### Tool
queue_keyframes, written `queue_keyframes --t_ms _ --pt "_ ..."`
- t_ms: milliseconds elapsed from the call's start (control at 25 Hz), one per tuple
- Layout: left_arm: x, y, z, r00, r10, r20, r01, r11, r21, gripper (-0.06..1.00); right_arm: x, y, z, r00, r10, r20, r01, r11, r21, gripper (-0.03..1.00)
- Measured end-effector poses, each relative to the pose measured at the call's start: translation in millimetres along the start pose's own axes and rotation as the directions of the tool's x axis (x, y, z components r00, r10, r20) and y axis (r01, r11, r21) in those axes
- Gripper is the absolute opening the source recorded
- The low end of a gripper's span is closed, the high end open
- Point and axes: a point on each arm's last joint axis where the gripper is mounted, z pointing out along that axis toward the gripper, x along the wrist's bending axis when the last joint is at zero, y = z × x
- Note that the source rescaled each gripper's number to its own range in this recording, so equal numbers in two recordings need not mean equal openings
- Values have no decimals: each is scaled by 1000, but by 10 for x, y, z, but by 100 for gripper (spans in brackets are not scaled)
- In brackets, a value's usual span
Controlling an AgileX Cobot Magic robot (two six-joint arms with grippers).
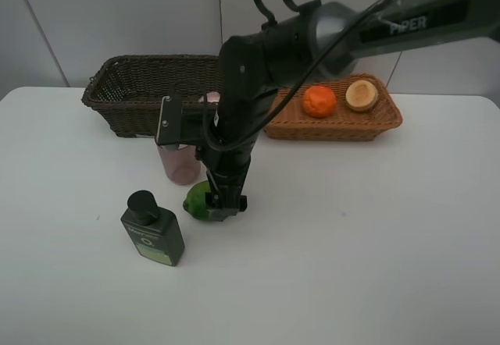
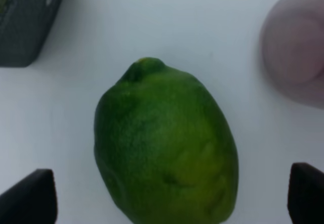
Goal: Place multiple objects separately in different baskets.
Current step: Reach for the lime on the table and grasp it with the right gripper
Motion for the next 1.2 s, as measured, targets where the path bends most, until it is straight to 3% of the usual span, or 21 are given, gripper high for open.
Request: queue_keyframes --t_ms 240,960,1080,1200 --pt "0 0 0 1000 0 0 0 1000 0 96 -32 -10 77 999 -26 35 26 1000 7 100" --pt "0 0 0 1000 0 0 0 1000 0 96 -38 -25 388 999 -22 38 22 1000 4 99" --pt "0 0 0 1000 0 0 0 1000 0 96 -34 -29 408 999 -22 34 22 1000 7 88" --pt "0 0 0 1000 0 0 0 1000 0 96 -33 -30 411 999 -22 33 22 1000 8 55"
